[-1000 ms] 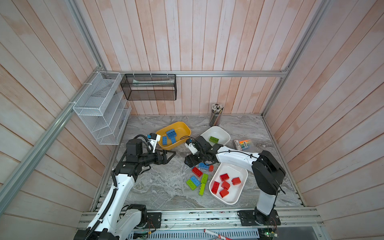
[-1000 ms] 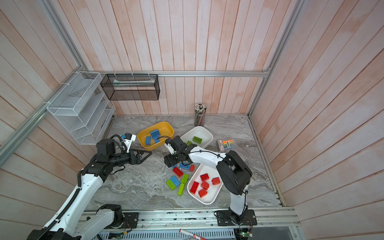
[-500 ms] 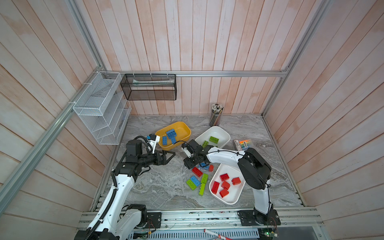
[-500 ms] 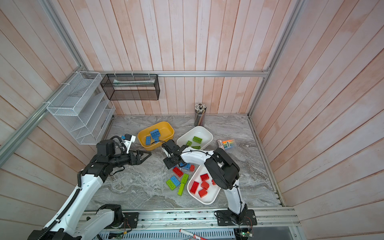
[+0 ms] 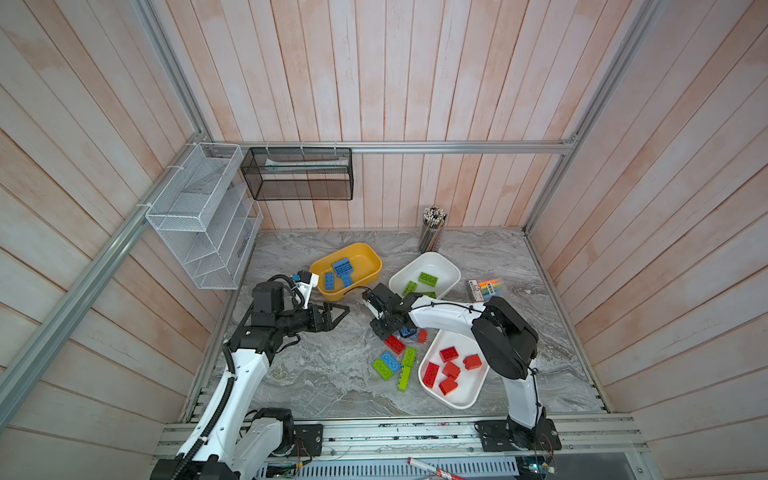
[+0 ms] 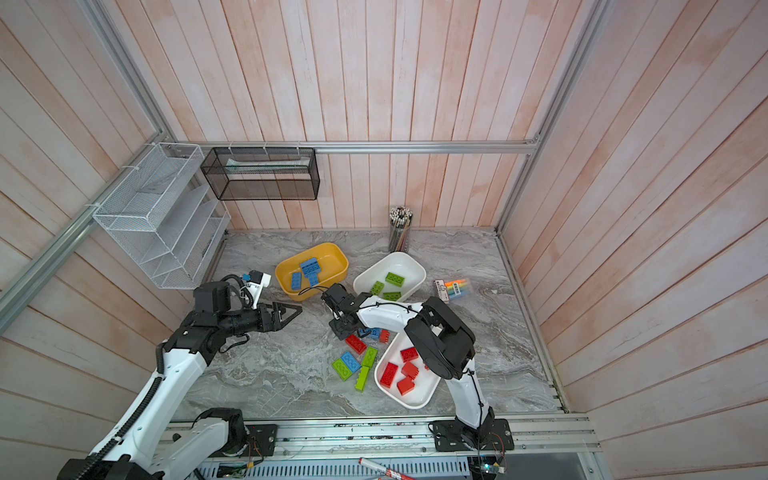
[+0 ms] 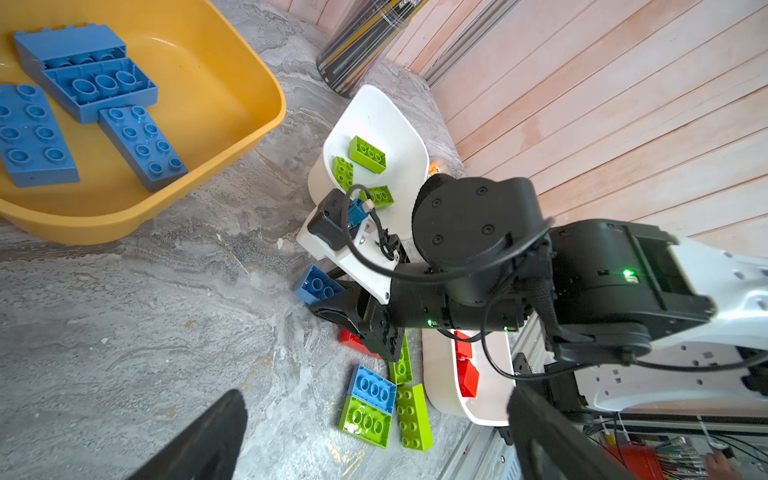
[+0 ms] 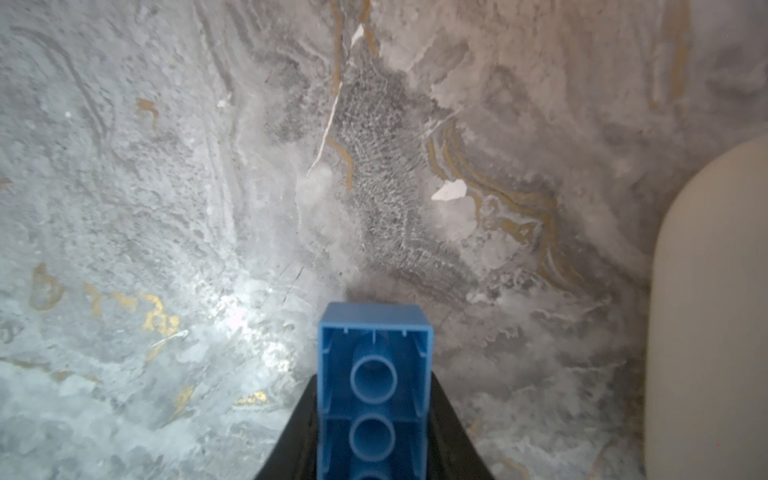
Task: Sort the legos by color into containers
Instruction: 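Carry the blue brick into the yellow tub and open the right gripper, then return the right gripper to the pile and grasp a red brick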
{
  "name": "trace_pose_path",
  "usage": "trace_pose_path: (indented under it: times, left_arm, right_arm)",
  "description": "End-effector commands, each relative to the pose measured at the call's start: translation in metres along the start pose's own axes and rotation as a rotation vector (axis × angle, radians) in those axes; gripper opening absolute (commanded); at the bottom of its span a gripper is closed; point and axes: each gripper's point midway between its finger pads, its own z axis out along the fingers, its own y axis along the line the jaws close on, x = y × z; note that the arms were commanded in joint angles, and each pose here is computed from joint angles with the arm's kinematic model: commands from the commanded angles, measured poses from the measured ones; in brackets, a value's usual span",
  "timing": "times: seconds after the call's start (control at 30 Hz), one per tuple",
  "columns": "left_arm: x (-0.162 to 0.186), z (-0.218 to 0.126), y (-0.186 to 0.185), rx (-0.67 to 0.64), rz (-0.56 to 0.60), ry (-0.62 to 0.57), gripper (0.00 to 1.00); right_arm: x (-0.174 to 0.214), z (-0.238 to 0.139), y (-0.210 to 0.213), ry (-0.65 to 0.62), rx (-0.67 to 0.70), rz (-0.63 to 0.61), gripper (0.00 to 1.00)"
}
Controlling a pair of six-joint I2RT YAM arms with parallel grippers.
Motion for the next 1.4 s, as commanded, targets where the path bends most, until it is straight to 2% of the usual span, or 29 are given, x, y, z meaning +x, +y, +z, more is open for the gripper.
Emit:
trace_pose_path:
  times: [0.0, 0.23, 0.33, 0.5, 0.7, 0.9, 1.0, 1.17, 1.23, 1.37]
  left_arm:
    - [-0.004, -0.006, -0.003, 0.03, -0.009, -0.028, 1.0]
    - [-0.01, -0.013, -0.009, 0.042, -0.003, -0.04, 1.0]
    - [-0.01, -0.014, -0.008, 0.037, -0.007, -0.039, 1.0]
    - [-0.008, -0.014, -0.005, 0.031, -0.021, -0.039, 1.0]
    - [-0.009, -0.014, -0.004, 0.025, -0.025, -0.038, 1.0]
    - [-0.006, -0.014, -0.001, 0.01, -0.026, -0.023, 1.0]
    - [-0.005, -0.014, -0.001, 0.012, -0.028, -0.023, 1.0]
    - [-0.005, -0.011, 0.0, 0.021, -0.035, -0.015, 1.0]
    - [-0.005, -0.011, 0.001, 0.022, -0.038, -0.012, 1.0]
    - [-0.004, -0.009, 0.001, 0.029, -0.043, -0.009, 1.0]
  right_arm:
    - [-0.03, -0.02, -0.002, -0.076, -0.01, 0.016, 0.27]
    - [-0.111, -0.059, -0.005, -0.297, -0.179, 0.081, 0.27]
    - [-0.145, -0.065, -0.015, -0.378, -0.196, 0.092, 0.27]
    - [-0.188, -0.048, -0.032, -0.403, -0.178, 0.076, 0.28]
    - [-0.22, -0.015, -0.045, -0.408, -0.136, 0.04, 0.29]
    - [-0.228, 0.02, -0.059, -0.415, -0.098, 0.043, 0.31]
    - [-0.228, 0.024, -0.062, -0.418, -0.101, 0.042, 0.36]
    - [-0.24, 0.007, -0.062, -0.46, -0.095, 0.025, 0.58]
    - [-0.241, -0.008, -0.062, -0.461, -0.098, 0.012, 0.62]
    - [-0.222, -0.04, -0.056, -0.418, -0.141, -0.018, 0.63]
